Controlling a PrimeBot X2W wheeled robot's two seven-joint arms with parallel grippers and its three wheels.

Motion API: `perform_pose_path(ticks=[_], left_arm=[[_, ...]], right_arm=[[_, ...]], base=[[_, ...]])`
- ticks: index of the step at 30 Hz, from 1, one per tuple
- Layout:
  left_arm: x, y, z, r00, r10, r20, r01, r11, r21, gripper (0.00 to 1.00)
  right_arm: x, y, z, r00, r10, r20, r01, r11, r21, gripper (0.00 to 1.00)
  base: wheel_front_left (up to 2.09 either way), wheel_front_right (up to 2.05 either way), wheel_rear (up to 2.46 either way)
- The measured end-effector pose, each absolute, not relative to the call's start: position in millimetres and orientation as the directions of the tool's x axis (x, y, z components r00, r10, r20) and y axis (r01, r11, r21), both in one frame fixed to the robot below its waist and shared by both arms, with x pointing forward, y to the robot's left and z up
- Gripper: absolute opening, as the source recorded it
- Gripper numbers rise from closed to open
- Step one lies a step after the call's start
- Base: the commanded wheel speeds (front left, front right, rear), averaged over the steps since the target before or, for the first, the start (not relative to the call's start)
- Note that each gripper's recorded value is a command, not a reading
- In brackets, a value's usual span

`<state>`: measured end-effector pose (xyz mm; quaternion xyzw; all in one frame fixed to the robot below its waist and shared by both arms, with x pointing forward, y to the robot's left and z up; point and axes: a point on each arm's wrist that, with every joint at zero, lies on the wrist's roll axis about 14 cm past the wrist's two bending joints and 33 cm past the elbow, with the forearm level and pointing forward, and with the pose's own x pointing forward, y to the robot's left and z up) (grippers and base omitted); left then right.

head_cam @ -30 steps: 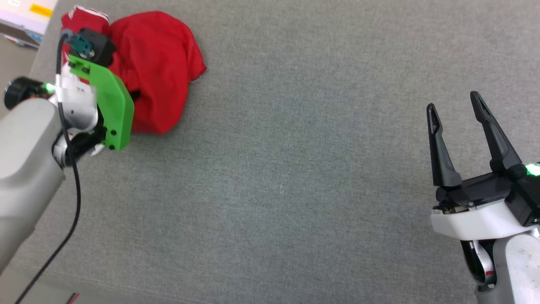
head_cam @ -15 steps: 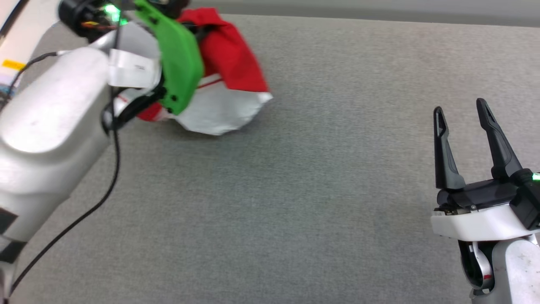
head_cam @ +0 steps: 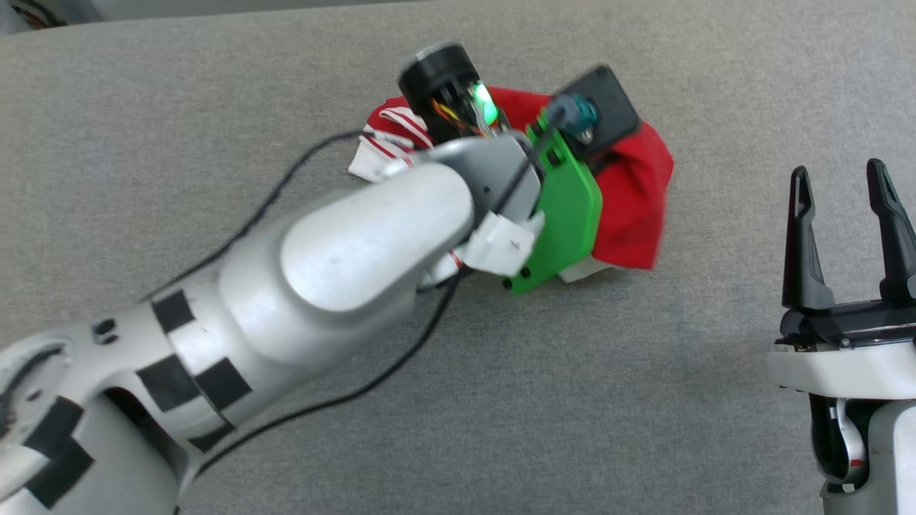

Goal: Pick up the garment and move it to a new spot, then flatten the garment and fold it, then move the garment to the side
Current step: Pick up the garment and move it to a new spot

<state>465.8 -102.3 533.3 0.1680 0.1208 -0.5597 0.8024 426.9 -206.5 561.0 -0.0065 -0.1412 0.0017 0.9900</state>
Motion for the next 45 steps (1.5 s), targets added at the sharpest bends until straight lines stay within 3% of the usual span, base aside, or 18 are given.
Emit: perform_pose_path(ticks=[12, 18, 19, 20, 27, 33, 37, 45], left_arm=[[381.9, -99.4, 385.6, 0.129, -0.761, -0.636, 0.948, 0.282, -0.144, 0.0], [377.0, -102.8, 389.8, 0.135, -0.781, -0.61, 0.945, 0.286, -0.157, 0.0], [378.6, -103.7, 392.5, 0.148, -0.792, -0.592, 0.945, 0.291, -0.152, 0.43], [380.9, -104.3, 395.1, 0.164, -0.803, -0.574, 0.945, 0.295, -0.144, 1.0], [422.7, -110.3, 463.5, 0.364, -0.881, -0.301, 0.915, 0.399, -0.063, 1.0], [455.3, -77.0, 523.2, 0.566, -0.818, -0.1, 0.824, 0.565, 0.046, 1.0], [470.4, -35.7, 555.1, 0.702, -0.711, 0.035, 0.708, 0.702, 0.073, 1.0], [474.6, 76.1, 573.9, 0.918, -0.371, 0.139, 0.37, 0.928, 0.04, 1.0]], right_arm=[[434.9, -222.3, 540.4, 0.972, -0.041, 0.229, 0.043, 0.999, -0.004, 1.0], [435.8, -218.6, 538.8, 0.974, -0.032, 0.225, 0.032, 0.999, 0.006, 1.0], [435.6, -217.8, 539.8, 0.973, -0.03, 0.228, 0.029, 1.0, 0.007, 1.0], [435.3, -217.1, 541.0, 0.973, -0.029, 0.231, 0.027, 1.0, 0.008, 1.0], [425.3, -213.3, 551.4, 0.968, -0.021, 0.251, 0.018, 1.0, 0.012, 1.0], [414.7, -204.2, 562.4, 0.962, 0.002, 0.275, -0.007, 1.0, 0.017, 1.0], [410.0, -195.6, 569.6, 0.956, 0.025, 0.292, -0.032, 0.999, 0.019, 1.0], [407.1, -176.4, 580.0, 0.944, 0.076, 0.321, -0.088, 0.996, 0.026, 1.0]], base=[[0.0, 0.0, 0.0], [0.0, 0.0, 0.0], [0.0, 0.0, 0.0], [0.0, 0.0, 0.0], [0.0, 0.0, 0.0], [0.0, 0.0, 0.0], [0.0, 0.0, 0.0], [0.0, 0.0, 0.0]])
